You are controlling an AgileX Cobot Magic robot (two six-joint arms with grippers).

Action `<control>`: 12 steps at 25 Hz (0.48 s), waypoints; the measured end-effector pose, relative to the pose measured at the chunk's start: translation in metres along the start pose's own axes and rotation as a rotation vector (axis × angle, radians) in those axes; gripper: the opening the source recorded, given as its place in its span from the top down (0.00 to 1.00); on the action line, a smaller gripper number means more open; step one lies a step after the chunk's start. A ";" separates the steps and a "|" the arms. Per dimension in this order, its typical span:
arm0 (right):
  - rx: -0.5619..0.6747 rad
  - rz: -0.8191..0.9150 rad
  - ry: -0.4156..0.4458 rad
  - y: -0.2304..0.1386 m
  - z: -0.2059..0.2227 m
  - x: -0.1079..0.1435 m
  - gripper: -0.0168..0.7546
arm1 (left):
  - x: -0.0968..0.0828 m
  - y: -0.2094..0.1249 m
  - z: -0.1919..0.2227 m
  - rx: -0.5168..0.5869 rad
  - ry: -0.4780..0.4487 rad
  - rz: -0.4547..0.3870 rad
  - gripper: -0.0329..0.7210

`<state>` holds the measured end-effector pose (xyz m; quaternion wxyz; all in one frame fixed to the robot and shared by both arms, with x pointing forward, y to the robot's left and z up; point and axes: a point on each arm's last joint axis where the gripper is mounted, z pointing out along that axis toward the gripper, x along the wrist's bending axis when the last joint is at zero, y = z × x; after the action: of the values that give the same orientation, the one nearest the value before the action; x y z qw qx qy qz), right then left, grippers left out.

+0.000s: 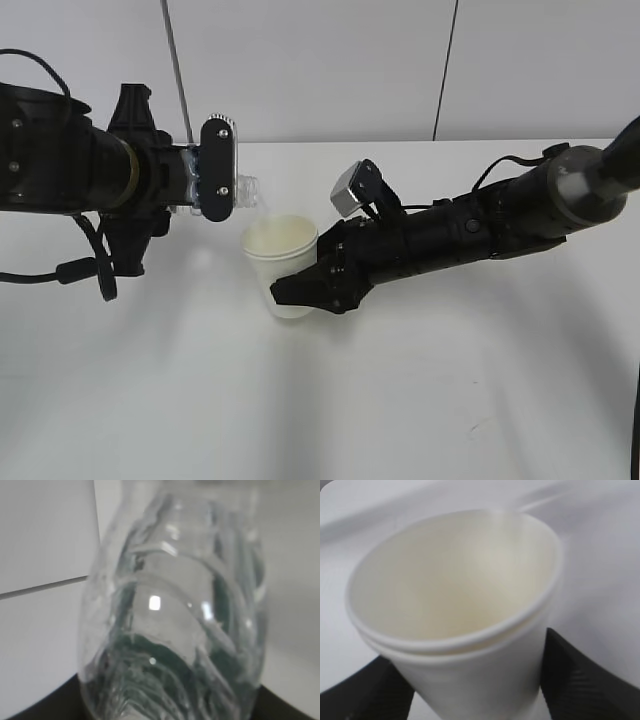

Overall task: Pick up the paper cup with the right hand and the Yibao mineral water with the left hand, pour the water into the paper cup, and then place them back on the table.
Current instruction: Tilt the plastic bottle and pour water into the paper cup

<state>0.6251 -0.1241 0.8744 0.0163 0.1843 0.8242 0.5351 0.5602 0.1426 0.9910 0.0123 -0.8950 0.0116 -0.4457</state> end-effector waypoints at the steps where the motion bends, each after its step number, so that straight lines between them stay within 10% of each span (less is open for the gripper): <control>1: 0.000 0.000 0.000 0.000 0.000 0.000 0.26 | 0.000 0.000 0.000 0.000 0.002 0.004 0.49; 12: 0.000 -0.001 0.002 0.000 0.000 0.000 0.26 | 0.002 -0.001 0.000 0.017 0.021 0.038 0.49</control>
<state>0.6251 -0.1240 0.8746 0.0157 0.1832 0.8243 0.5354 0.5613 0.1440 0.9926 0.0283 -0.8898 0.0251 -0.4549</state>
